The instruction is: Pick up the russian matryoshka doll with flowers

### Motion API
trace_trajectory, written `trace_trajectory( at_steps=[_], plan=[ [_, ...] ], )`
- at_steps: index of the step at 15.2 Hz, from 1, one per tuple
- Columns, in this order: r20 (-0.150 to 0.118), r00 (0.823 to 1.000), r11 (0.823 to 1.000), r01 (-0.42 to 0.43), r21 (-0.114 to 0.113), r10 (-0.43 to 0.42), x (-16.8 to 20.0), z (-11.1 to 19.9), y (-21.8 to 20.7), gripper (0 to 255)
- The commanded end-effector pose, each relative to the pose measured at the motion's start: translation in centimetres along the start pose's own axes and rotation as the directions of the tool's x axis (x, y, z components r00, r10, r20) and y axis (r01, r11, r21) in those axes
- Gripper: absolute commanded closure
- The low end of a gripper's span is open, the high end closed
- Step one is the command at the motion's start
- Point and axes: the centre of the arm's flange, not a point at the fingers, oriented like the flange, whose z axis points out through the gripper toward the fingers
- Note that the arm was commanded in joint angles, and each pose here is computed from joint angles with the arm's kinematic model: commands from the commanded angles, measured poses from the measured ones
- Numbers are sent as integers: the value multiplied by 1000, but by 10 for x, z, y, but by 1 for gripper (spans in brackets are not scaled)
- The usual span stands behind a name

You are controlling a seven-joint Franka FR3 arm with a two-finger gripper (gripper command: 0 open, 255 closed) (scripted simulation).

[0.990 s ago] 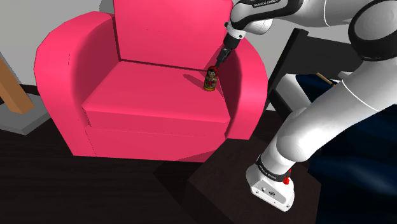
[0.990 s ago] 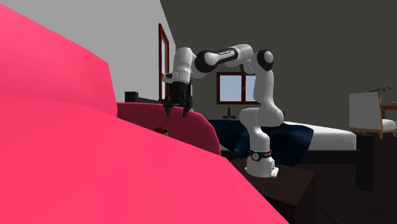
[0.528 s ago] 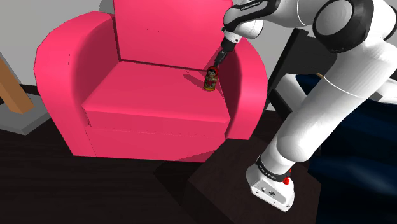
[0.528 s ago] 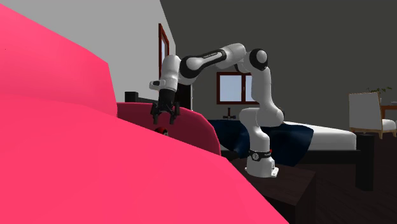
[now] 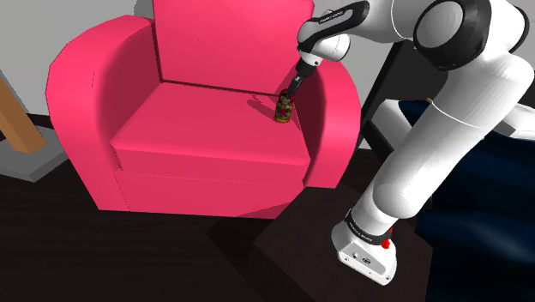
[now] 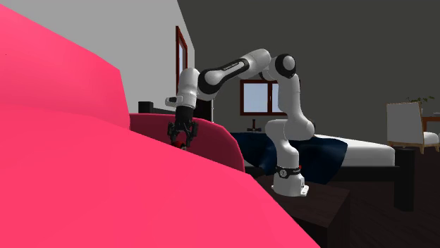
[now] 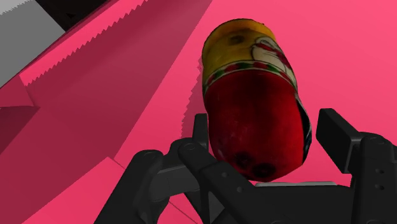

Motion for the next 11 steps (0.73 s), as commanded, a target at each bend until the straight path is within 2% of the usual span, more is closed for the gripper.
trace_trajectory(
  at_steps=[1, 9, 11],
  plan=[
    [1, 1000, 1000, 0, 1, 0, -1, 1, 0, 255],
    [1, 1000, 1000, 0, 1, 0, -1, 2, 0, 255],
    [1, 1000, 1000, 0, 1, 0, 2, -8, 0, 255]
  ],
)
